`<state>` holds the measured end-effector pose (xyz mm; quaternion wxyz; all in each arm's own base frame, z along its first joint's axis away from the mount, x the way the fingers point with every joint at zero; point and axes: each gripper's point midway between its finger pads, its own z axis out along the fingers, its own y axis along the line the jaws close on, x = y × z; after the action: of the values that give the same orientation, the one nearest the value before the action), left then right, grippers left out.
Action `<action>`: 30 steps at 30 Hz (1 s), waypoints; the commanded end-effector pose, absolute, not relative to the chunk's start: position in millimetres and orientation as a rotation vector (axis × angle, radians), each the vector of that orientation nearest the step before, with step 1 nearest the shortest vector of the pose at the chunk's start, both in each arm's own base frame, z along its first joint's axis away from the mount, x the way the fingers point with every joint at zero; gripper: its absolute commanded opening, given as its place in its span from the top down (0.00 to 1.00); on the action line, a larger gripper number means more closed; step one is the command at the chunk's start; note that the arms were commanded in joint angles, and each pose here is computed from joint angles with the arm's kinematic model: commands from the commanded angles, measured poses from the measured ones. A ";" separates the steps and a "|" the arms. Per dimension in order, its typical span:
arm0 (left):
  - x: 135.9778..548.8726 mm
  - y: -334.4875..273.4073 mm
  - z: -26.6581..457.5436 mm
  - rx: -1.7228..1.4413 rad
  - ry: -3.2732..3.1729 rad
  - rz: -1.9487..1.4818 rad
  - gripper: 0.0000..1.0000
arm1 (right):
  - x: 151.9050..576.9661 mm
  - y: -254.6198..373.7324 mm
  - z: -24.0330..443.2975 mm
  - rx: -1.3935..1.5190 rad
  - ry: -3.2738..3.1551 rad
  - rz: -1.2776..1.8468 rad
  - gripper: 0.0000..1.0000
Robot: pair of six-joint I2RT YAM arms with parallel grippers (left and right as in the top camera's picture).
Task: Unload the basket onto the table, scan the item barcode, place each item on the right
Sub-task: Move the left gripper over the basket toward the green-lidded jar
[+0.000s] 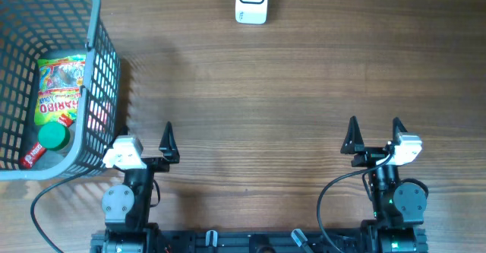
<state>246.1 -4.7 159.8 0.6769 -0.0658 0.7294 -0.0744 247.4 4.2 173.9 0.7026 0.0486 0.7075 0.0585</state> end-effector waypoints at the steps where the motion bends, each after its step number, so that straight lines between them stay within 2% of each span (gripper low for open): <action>1: 246.3 -1.0 157.6 -0.144 1.637 -0.135 0.00 | 247.4 2.3 174.7 0.104 1.570 0.112 0.00; 7: 244.8 -24.8 159.7 -0.035 1.638 -0.246 0.00 | 247.4 2.3 174.7 0.104 1.570 0.112 0.00; 11: 234.6 -62.5 176.1 0.195 1.583 -0.379 0.00 | 247.4 2.3 174.7 0.104 1.570 0.112 0.00; 21: 209.6 -74.9 264.3 0.249 1.584 -0.452 0.00 | 247.4 2.3 174.7 0.104 1.570 0.112 0.00; 24: 212.7 -83.6 281.2 0.279 1.649 -0.511 0.00 | 247.4 2.3 174.7 0.104 1.570 0.112 0.00; 28: 237.5 -87.3 301.0 0.254 1.833 -0.569 0.00 | 247.4 2.3 174.7 0.104 1.570 0.112 0.00; 30: 238.4 -103.3 307.9 0.290 1.959 -0.708 0.00 | 247.4 2.3 174.7 0.104 1.570 0.112 0.00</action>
<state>232.2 -84.3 283.9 0.5550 0.0948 0.7916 -0.2374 247.5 4.2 173.1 0.7014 0.0486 0.7087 0.0584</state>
